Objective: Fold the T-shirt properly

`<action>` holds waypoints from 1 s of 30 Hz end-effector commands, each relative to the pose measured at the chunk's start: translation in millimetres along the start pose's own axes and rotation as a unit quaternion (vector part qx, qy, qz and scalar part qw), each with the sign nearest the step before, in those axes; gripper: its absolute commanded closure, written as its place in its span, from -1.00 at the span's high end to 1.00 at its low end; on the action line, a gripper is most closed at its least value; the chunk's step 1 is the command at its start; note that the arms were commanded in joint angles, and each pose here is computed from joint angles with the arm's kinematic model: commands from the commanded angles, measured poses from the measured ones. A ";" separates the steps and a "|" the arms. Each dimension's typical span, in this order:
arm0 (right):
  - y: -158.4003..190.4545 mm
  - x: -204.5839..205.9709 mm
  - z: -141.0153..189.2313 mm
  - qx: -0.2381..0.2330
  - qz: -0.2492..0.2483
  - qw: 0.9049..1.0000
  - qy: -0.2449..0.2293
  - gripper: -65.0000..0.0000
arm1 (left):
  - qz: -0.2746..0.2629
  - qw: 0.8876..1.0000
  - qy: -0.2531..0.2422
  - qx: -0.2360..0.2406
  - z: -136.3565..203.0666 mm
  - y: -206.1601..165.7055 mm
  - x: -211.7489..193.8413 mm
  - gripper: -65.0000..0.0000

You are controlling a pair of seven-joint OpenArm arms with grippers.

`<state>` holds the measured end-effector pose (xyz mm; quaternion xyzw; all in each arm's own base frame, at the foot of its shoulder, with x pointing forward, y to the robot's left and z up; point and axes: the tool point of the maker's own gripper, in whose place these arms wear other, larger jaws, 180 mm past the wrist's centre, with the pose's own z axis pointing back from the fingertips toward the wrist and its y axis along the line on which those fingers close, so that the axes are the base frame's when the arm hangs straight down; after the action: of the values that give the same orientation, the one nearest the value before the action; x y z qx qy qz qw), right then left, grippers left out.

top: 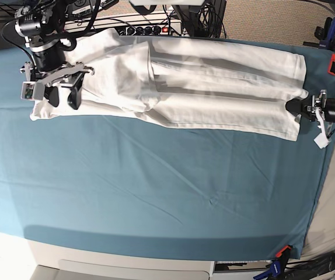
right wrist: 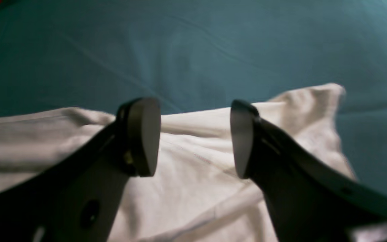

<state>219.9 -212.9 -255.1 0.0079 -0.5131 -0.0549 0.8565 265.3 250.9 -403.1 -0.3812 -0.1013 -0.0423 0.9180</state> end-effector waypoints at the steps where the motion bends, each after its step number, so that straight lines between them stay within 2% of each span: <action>1: -1.1 17.3 1.4 -0.005 0.001 0.999 -0.036 0.02 | -0.004 1.000 0.012 0.014 8.4 3.6 -1.1 -1.00; 3: -9.4 20.5 -2.2 -0.026 0.000 0.999 -0.040 0.02 | 0.001 1.000 0.011 0.015 8.8 2.5 0.7 -1.00; 12: -76.5 -26.8 -46.0 -0.090 -0.028 0.995 0.040 0.02 | -0.041 0.999 -0.033 -0.004 10.7 -19.9 28.6 -1.00; 19: -138.4 -19.8 -23.0 -0.149 -0.066 0.986 0.022 0.02 | -0.092 0.993 -0.037 -0.057 -25.4 -60.8 38.3 -1.00; 24: -165.3 -12.6 -4.4 -0.180 -0.063 0.982 0.011 0.02 | -0.163 0.983 -0.043 -0.074 -30.7 -92.1 46.9 -1.00; 30: -165.2 -11.7 -4.5 -0.178 -0.062 0.982 0.011 0.02 | -0.258 0.962 -0.039 -0.084 -29.9 -132.9 39.4 -1.00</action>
<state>199.0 -372.5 -294.0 -0.1040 -0.4620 -0.2070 0.8561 280.0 132.1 -336.4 -0.4193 -0.2093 -0.2665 0.8422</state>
